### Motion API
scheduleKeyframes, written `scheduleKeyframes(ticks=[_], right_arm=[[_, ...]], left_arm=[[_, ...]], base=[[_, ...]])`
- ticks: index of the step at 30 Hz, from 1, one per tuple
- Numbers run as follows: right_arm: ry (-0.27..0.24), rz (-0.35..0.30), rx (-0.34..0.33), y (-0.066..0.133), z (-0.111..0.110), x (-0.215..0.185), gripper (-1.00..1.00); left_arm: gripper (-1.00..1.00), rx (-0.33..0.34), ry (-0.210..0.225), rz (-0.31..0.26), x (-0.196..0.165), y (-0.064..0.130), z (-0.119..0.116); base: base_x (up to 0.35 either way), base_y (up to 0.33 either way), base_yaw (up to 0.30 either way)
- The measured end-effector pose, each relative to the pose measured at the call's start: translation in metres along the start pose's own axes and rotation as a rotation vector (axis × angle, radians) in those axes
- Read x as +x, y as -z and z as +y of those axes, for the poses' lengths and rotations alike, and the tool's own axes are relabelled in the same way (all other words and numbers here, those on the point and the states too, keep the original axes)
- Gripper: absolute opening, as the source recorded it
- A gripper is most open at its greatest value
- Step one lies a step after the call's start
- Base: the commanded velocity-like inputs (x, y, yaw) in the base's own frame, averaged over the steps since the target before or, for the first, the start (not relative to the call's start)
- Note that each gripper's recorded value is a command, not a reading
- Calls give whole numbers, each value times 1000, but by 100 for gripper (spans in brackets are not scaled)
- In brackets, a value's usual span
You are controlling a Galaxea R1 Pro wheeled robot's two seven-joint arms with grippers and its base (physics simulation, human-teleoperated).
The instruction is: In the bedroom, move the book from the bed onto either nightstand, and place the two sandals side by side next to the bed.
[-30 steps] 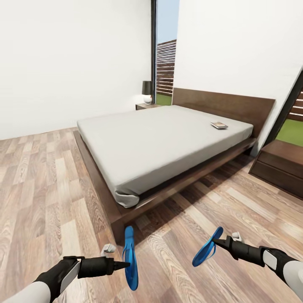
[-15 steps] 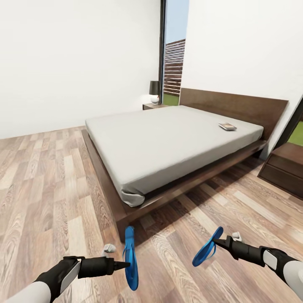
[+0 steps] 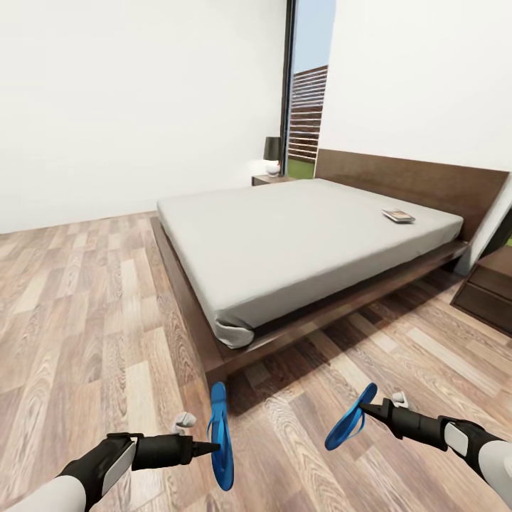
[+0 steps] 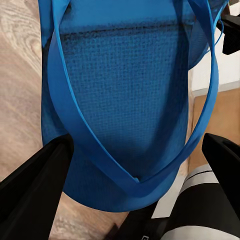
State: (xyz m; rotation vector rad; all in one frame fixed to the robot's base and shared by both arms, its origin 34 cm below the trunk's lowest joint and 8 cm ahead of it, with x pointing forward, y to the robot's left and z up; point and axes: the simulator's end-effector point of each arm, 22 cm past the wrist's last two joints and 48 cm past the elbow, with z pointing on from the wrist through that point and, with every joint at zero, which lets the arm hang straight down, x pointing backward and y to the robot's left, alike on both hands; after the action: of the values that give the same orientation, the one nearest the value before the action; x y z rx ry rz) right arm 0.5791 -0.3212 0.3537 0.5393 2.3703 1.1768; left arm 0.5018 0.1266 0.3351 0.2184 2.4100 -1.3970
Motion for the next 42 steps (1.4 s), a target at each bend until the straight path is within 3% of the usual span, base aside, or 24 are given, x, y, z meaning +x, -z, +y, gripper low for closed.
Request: scheduleKeyframes(ticks=[13, 42], right_arm=[[0, 1, 0, 0, 0, 0, -100], [0, 0, 0, 0, 0, 0, -100]], left_arm=[[-100, -2, 0, 0, 0, 0, 1], [-100, -5, 1, 0, 0, -1, 1]], base=[[0, 0, 37], [0, -23, 155]])
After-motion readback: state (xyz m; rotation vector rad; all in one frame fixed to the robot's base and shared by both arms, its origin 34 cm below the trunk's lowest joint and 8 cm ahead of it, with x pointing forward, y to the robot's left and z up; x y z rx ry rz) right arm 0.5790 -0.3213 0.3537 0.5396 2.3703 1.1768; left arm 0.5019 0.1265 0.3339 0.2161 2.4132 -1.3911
